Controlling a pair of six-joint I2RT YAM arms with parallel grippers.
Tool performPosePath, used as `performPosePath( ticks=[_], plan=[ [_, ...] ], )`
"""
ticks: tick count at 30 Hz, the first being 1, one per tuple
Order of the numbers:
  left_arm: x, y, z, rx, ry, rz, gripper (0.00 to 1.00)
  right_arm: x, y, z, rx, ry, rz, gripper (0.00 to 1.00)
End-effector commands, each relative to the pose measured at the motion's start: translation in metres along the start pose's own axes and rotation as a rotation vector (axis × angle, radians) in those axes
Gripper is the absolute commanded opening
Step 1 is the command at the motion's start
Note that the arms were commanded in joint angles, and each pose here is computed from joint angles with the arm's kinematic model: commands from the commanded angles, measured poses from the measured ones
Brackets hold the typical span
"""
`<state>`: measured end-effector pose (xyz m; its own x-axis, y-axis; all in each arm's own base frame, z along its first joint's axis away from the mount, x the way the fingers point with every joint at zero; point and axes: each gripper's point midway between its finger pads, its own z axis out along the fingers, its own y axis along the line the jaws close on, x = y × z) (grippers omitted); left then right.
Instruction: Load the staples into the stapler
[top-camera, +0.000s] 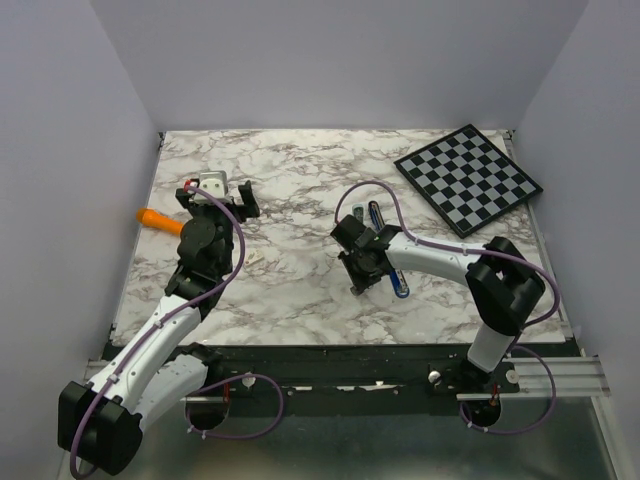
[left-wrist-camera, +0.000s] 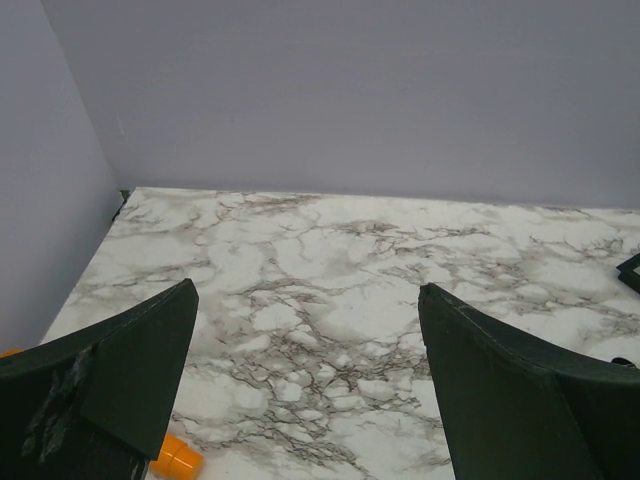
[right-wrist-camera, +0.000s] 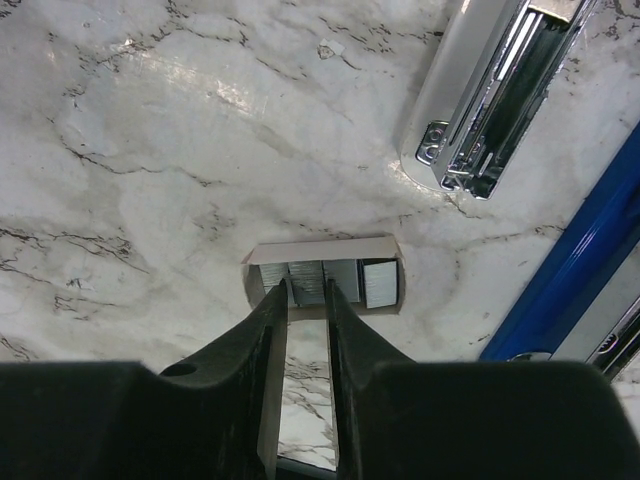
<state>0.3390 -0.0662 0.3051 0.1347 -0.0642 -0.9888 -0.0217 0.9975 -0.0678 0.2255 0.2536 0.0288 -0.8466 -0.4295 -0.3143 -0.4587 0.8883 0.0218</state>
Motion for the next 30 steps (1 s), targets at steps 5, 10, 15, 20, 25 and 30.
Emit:
performPosePath(
  ticks=[5,10,15,20,25,30],
  plan=[
    [-0.0028,-0.0013,-0.0008,0.015,-0.012,-0.003,0.99,-0.002,0.0045,-0.0007,-0.003,0.009,-0.049,0.28],
    [-0.0015,-0.0016,-0.0007,0.016,-0.009,-0.001,0.99,-0.003,0.006,-0.0011,-0.007,0.007,-0.059,0.29],
    [-0.0005,-0.003,-0.0003,0.022,-0.006,-0.002,0.99,-0.0057,0.001,-0.0006,0.032,0.006,-0.056,0.29],
    [-0.0012,-0.0038,-0.0002,0.027,-0.007,-0.003,0.99,-0.004,0.001,0.0024,0.055,0.017,-0.074,0.29],
    [0.0002,-0.0042,-0.0005,0.03,-0.003,-0.001,0.99,-0.0027,0.0045,0.0036,0.065,0.024,-0.084,0.29],
    [0.0002,-0.0046,0.0001,0.03,-0.003,-0.003,0.99,0.0007,-0.0016,0.0071,0.115,0.043,-0.083,0.29]
  ],
)
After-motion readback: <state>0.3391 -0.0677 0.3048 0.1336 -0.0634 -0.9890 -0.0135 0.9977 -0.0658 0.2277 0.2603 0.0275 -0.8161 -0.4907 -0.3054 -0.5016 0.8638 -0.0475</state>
